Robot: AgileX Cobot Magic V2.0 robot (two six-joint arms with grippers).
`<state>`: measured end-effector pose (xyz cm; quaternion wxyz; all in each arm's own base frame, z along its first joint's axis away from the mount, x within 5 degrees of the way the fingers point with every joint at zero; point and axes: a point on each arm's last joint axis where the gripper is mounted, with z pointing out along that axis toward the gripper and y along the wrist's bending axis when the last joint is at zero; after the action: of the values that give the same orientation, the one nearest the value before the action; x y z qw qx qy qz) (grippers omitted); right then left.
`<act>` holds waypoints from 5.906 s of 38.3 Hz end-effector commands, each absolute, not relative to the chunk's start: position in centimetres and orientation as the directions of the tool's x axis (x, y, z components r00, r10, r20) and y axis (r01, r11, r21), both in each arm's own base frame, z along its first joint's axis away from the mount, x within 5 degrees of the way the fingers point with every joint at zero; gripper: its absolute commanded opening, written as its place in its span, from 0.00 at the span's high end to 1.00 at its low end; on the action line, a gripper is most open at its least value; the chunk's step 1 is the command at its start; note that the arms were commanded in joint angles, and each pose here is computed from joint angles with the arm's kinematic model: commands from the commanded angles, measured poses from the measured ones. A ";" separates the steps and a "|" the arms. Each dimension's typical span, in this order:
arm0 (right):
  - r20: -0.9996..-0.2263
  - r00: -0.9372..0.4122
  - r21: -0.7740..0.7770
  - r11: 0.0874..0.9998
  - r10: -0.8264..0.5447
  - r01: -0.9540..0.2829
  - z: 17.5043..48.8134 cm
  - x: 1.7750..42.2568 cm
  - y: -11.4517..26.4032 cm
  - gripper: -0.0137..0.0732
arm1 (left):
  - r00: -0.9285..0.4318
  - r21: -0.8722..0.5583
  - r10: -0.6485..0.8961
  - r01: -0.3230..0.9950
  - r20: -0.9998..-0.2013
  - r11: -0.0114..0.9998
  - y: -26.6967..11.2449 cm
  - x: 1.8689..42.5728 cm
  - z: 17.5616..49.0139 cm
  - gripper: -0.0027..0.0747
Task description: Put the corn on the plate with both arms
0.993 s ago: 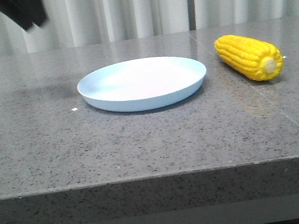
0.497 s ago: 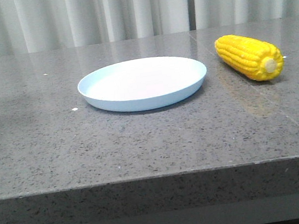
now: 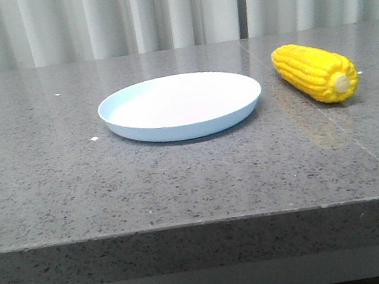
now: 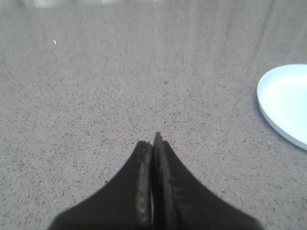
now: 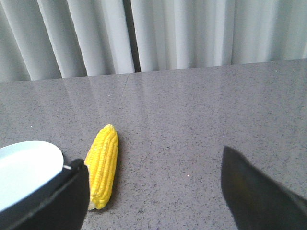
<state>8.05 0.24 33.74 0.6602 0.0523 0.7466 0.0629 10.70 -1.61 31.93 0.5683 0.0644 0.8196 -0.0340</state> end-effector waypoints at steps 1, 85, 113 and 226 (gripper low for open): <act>-0.987 -0.024 0.161 0.987 0.161 -0.009 35.5 8.1 0.1 0.16 | -0.145 -0.002 0.019 0.149 -0.989 0.989 -1.2 8.2 32.5 0.99; -0.608 -0.786 0.275 0.958 0.112 -0.076 29.6 34.1 7.8 0.34 | 0.110 -0.008 -0.024 0.150 -0.994 0.989 -0.1 2.3 29.8 0.99; -0.706 -0.705 0.338 0.904 0.061 -0.261 37.2 31.9 13.7 0.73 | 0.110 -0.008 -0.024 0.150 -0.994 0.989 -0.1 2.3 29.8 0.99; -0.964 -0.252 0.093 0.995 0.083 -0.027 35.5 9.5 0.5 0.98 | 0.110 -0.008 -0.024 0.150 -0.994 0.989 -0.1 2.3 29.8 0.99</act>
<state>11.01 0.76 34.80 0.5367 0.0247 0.8422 0.0453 2.77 -0.10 28.29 0.7033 0.0515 0.7072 -0.0506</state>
